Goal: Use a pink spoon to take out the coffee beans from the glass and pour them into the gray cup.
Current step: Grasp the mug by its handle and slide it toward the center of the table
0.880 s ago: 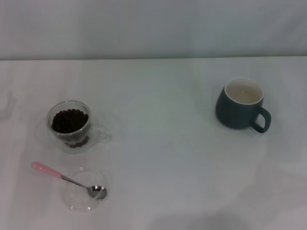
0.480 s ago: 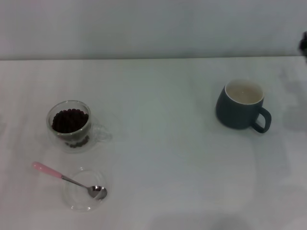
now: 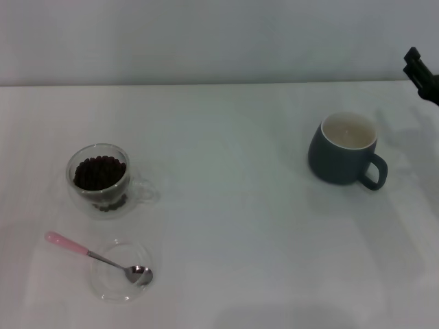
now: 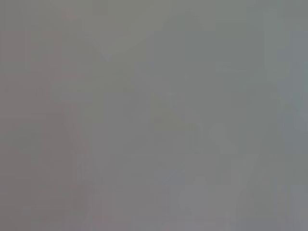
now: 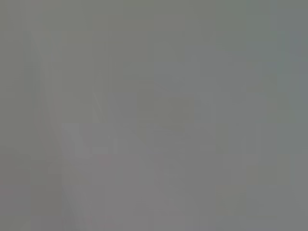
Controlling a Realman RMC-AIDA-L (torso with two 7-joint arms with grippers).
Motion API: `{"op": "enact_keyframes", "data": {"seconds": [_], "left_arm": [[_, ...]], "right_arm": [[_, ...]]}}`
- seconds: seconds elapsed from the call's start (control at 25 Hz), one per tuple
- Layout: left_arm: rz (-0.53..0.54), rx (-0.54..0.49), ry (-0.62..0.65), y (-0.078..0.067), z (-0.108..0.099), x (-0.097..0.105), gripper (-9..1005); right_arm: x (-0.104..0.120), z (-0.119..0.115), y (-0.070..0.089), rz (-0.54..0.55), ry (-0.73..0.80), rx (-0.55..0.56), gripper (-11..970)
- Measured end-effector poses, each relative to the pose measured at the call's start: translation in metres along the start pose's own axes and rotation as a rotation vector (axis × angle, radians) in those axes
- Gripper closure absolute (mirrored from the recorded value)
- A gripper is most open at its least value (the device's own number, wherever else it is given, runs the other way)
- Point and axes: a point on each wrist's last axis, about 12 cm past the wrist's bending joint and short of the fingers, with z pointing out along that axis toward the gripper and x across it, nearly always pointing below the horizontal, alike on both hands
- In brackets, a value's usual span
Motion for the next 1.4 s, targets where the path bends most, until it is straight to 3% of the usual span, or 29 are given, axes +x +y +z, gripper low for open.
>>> {"op": "enact_keyframes", "data": {"seconds": [0.16,0.36,0.56,0.76,1.04,1.2,1.4], "left_arm": [[-0.002,-0.002,0.004,0.001,-0.001,0.000,138],[0.002,0.003,0.003,0.001,0.001,-0.001,139],[0.006,0.020,0.018,-0.001,0.002,0.001,139],[0.004,0.053,0.031,-0.007,0.007,0.003,139],[-0.032,0.057,0.068,-0.019,0.017,0.011,140],[-0.062,0.067,0.080,-0.027,0.021,0.015,138],[-0.079,0.078,0.085,-0.033,0.025,0.017,138]], "right_arm": [[0.002,-0.032,0.007,0.063,-0.062,-0.122,89],[0.016,-0.063,0.024,0.100,-0.004,-0.296,89],[0.030,-0.091,0.030,0.113,0.060,-0.353,90],[0.036,-0.133,0.019,0.111,0.065,-0.299,90],[0.042,-0.176,0.010,0.011,0.045,-0.155,91],[0.051,-0.180,0.015,-0.059,0.085,-0.079,96],[0.058,-0.176,0.035,-0.171,0.082,0.062,108]]}}
